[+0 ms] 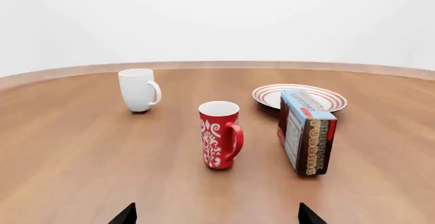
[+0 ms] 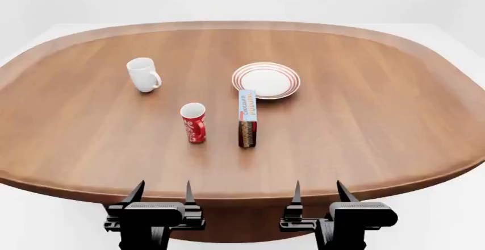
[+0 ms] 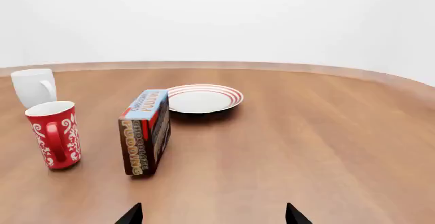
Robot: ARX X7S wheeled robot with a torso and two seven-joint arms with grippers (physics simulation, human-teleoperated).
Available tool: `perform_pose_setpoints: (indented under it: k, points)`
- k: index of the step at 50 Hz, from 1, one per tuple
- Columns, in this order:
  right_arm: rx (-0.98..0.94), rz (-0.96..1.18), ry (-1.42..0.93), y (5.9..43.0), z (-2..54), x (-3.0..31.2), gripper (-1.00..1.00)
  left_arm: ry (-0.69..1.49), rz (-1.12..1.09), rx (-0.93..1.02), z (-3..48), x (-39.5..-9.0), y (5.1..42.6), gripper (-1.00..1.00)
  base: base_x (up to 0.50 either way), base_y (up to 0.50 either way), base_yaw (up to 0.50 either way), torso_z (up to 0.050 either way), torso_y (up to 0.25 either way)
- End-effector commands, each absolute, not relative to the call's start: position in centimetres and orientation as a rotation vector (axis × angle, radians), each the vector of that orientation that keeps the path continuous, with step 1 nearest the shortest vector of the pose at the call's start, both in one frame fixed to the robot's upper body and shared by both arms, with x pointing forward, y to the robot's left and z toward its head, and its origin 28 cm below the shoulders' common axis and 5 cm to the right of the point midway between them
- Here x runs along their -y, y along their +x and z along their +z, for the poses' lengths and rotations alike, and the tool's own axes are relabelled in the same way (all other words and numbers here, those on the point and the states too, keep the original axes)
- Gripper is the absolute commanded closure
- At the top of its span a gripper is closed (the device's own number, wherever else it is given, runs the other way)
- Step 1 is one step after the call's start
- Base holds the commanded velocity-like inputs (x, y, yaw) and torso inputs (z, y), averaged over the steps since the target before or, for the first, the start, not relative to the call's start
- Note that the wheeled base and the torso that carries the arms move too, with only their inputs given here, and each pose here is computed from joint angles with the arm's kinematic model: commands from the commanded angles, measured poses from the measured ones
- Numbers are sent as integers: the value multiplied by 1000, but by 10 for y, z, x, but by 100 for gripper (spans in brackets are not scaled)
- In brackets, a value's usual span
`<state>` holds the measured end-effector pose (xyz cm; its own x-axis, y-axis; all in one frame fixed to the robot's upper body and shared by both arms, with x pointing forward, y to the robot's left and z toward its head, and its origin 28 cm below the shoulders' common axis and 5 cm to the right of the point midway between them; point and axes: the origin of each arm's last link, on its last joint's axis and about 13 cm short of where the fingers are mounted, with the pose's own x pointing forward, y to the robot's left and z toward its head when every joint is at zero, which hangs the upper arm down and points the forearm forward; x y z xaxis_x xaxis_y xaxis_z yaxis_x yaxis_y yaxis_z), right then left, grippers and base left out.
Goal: Pick up the white mug and put it on the plate, and put the chocolate pudding to the right of the plate.
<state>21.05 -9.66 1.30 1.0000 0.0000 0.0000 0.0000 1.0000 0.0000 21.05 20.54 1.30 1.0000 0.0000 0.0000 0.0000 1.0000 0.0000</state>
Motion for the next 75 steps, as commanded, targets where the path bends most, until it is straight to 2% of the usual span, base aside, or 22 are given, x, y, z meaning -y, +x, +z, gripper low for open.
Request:
perform_pose_setpoints:
  k: [1, 42, 46, 54, 64, 75]
  points:
    - [4, 5, -2, 210, 13, 96, -100, 4, 2, -3, 12, -205, 211, -100, 0, 0, 0, 0, 0]
    - [-16, 4, 11, 206, 12, 94, -100, 49, 22, -5, 18, -206, 211, -100, 0, 0, 0, 0, 0]
    - [102, -40, 36, 207, 47, 105, -100, 52, 55, 148, 63, -216, 207, -100, 0, 0, 0, 0, 0]
    - [507, -254, 63, 193, 149, 144, -100, 77, 236, 521, 162, -250, 189, -100, 0, 0, 0, 0, 0]
    - [868, -440, 95, 161, 211, 178, -100, 119, 417, 771, 208, -275, 157, -100, 0, 0, 0, 0, 0]
    - [1041, -443, 96, 140, 230, 180, -100, 129, 544, 926, 223, -284, 140, -100, 0, 0, 0, 0, 0]
